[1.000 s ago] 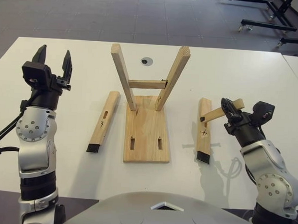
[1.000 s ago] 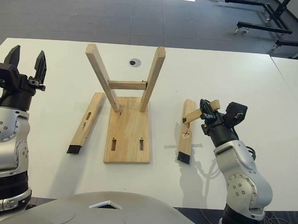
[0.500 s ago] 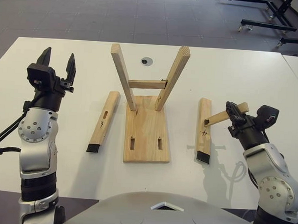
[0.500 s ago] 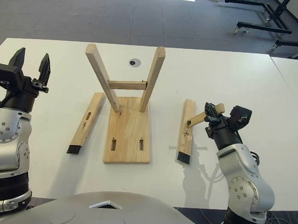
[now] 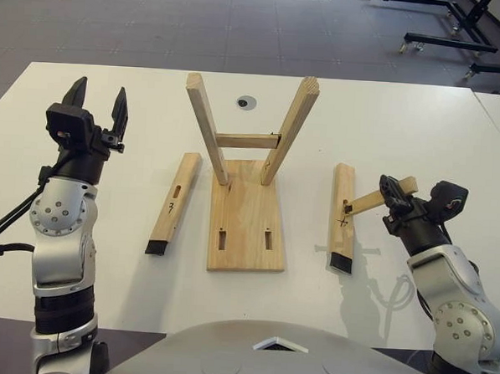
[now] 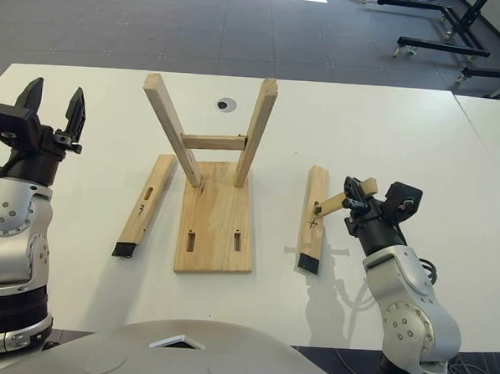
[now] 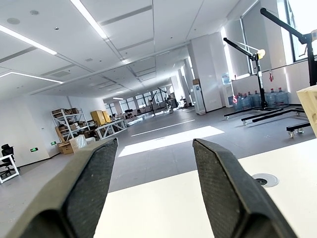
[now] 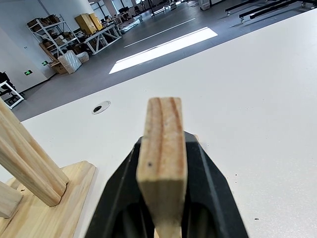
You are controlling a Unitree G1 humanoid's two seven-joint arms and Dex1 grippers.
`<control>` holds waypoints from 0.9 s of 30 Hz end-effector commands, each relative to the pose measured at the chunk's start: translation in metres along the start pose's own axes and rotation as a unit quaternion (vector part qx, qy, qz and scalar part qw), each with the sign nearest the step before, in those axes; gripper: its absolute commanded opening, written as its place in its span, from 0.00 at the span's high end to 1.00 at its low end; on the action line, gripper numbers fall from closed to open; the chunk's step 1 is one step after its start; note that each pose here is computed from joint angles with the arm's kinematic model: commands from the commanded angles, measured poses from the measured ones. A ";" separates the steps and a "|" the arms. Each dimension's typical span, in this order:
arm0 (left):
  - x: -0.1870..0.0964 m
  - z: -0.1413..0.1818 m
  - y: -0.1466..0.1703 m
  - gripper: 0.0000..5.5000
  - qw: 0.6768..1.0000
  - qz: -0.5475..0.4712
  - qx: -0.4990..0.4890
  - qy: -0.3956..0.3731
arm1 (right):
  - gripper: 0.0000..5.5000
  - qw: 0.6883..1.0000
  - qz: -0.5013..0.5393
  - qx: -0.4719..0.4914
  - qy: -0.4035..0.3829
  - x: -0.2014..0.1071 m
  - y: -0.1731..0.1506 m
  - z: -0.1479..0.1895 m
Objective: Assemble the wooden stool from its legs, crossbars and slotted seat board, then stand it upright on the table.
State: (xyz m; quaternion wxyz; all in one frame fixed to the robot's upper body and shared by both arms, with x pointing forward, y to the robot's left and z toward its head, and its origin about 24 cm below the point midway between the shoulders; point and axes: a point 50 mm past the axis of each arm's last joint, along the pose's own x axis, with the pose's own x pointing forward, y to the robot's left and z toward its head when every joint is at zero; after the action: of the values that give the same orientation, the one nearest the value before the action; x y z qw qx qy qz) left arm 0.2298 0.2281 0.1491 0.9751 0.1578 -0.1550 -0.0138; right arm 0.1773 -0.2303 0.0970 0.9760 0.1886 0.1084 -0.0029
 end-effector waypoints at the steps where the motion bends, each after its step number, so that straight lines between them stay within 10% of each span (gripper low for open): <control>1: 0.003 0.000 -0.001 0.50 1.000 -0.013 0.007 0.004 | 0.93 1.000 -0.015 -0.007 0.016 -0.004 -0.004 -0.004; 27: 0.008 -0.006 -0.006 0.50 0.999 -0.029 0.013 0.004 | 0.93 0.999 -0.017 0.028 -0.015 0.001 -0.003 0.000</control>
State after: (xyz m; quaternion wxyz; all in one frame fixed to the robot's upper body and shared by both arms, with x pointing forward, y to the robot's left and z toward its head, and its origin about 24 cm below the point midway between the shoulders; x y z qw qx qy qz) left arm 0.2379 0.2228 0.1433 0.9746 0.1657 -0.1460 -0.0364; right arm 0.1788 -0.2312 0.0981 0.9722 0.2145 0.0922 -0.0183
